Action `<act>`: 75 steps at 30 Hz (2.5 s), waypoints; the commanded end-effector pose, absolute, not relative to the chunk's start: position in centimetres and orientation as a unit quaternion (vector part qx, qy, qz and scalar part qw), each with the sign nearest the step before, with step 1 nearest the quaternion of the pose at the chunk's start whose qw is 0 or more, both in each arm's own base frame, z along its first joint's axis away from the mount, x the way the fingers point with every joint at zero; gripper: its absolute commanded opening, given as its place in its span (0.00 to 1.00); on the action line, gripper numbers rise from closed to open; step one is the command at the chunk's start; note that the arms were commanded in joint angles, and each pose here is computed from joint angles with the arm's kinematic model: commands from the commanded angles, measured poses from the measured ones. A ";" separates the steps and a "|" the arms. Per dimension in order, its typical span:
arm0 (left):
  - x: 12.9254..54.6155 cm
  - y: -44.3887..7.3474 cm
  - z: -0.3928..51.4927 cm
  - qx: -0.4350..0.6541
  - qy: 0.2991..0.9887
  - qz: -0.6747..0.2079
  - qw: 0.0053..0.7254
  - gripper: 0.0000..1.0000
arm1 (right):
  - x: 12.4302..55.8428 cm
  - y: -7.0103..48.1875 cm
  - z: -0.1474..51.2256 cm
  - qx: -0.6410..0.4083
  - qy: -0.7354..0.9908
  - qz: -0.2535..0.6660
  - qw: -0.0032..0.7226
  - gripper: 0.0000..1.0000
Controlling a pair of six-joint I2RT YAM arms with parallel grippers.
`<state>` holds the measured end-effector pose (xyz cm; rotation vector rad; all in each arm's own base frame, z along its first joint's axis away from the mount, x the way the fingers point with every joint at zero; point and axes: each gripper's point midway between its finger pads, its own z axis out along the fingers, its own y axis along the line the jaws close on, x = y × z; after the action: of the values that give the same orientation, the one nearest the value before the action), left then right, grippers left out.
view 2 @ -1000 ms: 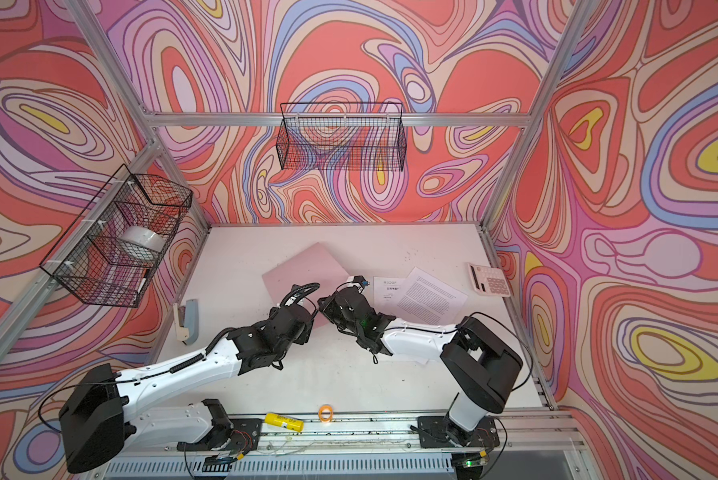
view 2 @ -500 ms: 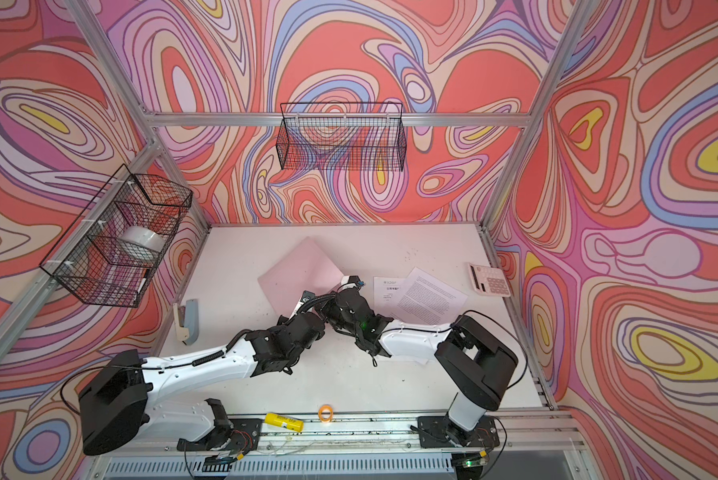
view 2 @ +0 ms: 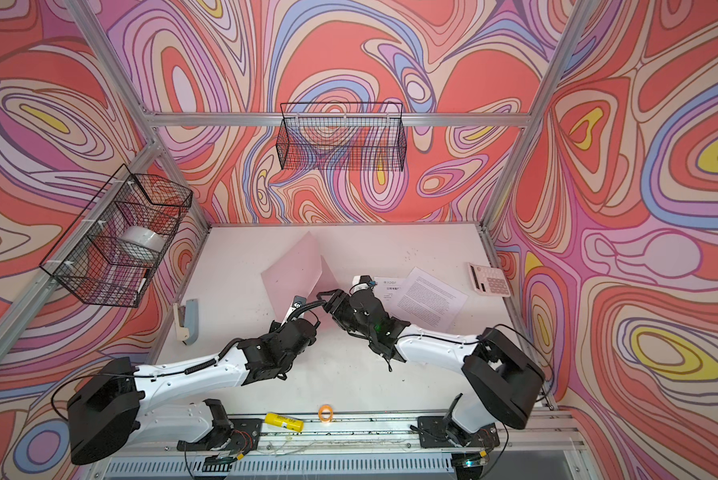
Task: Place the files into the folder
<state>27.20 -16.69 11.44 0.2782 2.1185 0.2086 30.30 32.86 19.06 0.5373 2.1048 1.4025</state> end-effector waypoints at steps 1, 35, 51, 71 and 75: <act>26.9 -16.5 11.8 0.102 0.861 0.057 0.494 0.00 | 31.0 29.0 20.7 0.193 0.799 0.467 0.325 0.70; 24.5 -13.9 14.4 -0.093 0.791 -0.171 0.580 0.00 | 39.8 37.3 14.9 0.019 0.891 0.375 0.254 0.64; 24.2 -11.6 12.2 -0.128 0.805 -0.116 0.567 0.62 | 42.7 44.8 9.5 -0.072 0.926 0.288 0.232 0.63; 19.9 -11.4 17.8 -0.103 0.815 -0.250 0.513 0.69 | 42.6 47.3 7.4 -0.122 0.934 0.179 0.285 0.61; 20.4 -12.1 22.8 -0.100 0.806 -0.256 0.524 0.70 | 42.7 47.3 6.8 -0.120 0.935 0.177 0.284 0.61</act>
<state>20.39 -11.71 20.12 -0.2579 1.9265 -0.6010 42.48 47.79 8.18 -0.3156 2.4858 0.5256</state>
